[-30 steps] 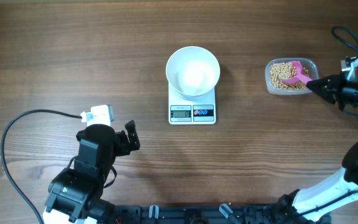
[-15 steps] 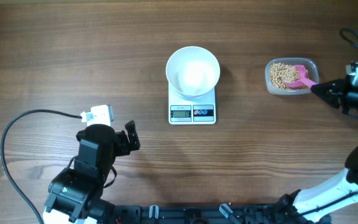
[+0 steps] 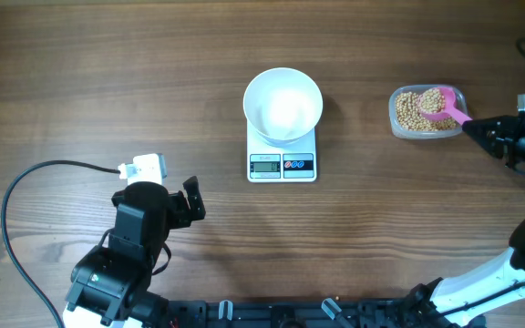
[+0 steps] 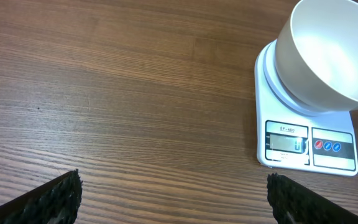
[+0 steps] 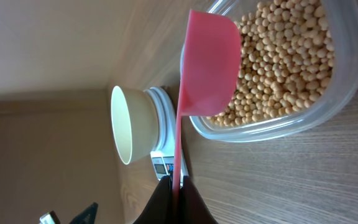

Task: Scoop item into bowl and weigh 150g on scale
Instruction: 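Dip the pink scoop into the soybeans with the right gripper and scoop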

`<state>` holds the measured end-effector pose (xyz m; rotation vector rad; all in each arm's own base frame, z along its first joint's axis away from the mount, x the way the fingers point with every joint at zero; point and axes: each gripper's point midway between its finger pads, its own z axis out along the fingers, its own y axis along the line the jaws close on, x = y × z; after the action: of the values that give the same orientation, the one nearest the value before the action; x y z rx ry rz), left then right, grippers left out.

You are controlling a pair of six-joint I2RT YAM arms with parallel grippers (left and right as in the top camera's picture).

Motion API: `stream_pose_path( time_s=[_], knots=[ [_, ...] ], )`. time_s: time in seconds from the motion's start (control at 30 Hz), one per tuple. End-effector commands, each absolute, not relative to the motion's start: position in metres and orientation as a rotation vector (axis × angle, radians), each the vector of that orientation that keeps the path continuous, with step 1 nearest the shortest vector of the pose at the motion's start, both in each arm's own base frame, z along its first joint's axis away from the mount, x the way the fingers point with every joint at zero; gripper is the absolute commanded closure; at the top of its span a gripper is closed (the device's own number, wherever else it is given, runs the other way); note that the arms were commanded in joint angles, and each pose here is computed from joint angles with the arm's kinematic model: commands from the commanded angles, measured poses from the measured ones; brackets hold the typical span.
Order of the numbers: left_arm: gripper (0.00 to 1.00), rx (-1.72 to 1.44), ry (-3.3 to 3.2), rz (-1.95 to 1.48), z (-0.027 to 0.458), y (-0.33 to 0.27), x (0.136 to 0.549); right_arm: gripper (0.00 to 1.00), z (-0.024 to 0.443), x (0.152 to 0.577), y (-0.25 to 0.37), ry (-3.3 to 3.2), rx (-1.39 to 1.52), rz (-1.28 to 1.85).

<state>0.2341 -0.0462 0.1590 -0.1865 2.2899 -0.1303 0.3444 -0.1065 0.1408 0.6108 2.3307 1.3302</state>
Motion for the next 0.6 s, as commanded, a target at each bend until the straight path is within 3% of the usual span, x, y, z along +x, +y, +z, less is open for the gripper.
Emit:
stream_pose_path(
  time_s=[0.0, 0.57],
  knots=[
    [0.00, -0.187, 2.289, -0.106, 0.157, -0.042, 0.234, 0.96, 0.142, 0.347, -0.103, 2.282, 0.598, 1.391],
    [0.00, -0.187, 2.289, -0.106, 0.157, -0.042, 0.234, 0.96, 0.165, 0.339, -0.086, 2.181, 0.542, 1.526]
  ],
)
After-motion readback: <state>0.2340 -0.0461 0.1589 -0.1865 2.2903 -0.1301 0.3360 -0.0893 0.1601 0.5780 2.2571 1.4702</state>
